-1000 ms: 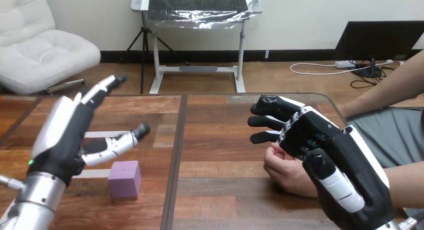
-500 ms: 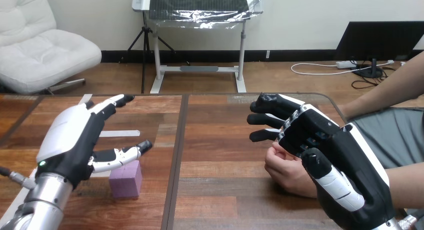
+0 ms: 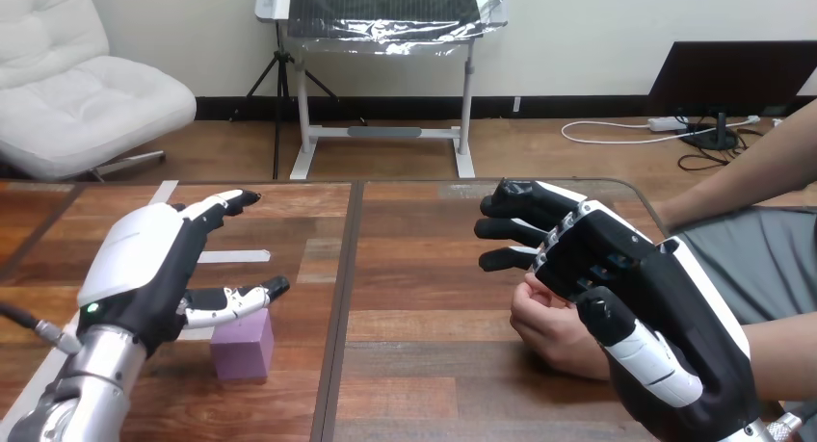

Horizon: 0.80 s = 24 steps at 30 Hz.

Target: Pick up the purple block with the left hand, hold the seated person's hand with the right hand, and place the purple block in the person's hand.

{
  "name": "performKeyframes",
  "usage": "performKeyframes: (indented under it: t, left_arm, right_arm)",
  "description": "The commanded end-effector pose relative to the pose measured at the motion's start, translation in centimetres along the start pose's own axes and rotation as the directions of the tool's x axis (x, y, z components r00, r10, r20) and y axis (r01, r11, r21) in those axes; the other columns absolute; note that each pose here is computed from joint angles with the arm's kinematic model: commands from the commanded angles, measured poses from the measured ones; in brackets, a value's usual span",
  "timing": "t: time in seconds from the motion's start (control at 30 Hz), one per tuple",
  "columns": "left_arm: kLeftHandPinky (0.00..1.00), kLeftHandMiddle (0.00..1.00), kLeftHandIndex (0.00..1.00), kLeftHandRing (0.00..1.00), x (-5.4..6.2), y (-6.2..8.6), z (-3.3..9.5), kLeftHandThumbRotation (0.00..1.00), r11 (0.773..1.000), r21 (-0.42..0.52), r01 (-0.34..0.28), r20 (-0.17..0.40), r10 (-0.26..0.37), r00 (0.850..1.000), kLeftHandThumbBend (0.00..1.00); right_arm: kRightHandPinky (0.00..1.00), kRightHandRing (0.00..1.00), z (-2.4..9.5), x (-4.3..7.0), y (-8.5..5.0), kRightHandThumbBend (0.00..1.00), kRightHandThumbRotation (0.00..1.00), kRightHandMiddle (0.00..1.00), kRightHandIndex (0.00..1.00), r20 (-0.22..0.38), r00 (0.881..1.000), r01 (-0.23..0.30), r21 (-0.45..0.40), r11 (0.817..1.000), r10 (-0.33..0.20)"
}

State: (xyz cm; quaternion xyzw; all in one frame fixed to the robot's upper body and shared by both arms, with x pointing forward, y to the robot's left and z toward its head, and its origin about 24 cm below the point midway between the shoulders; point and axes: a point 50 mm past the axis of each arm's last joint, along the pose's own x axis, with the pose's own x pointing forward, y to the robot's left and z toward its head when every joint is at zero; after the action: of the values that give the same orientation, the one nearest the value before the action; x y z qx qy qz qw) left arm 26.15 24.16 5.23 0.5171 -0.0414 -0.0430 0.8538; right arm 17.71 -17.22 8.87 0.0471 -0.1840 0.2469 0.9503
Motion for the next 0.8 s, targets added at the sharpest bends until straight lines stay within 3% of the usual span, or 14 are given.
performKeyframes:
  t: [0.0,0.77]
  left_arm:
    - [0.93,0.84,0.85,0.81,2.0,1.5,0.6,0.41,0.997,0.068,-0.036,0.042,0.033,0.999,0.73]
    - [0.92,0.85,0.87,0.83,2.6,-0.1,-0.5,0.42,0.993,0.099,0.065,-0.009,-0.064,0.998,0.72]
  right_arm:
    - [0.72,0.80,0.9,1.2,-0.4,0.74,0.60,0.81,0.79,0.071,0.997,-0.015,-0.022,1.000,0.017]
    - [0.71,0.80,1.1,1.0,-0.3,0.74,0.59,0.81,0.79,0.068,0.998,-0.006,-0.021,1.000,0.008]
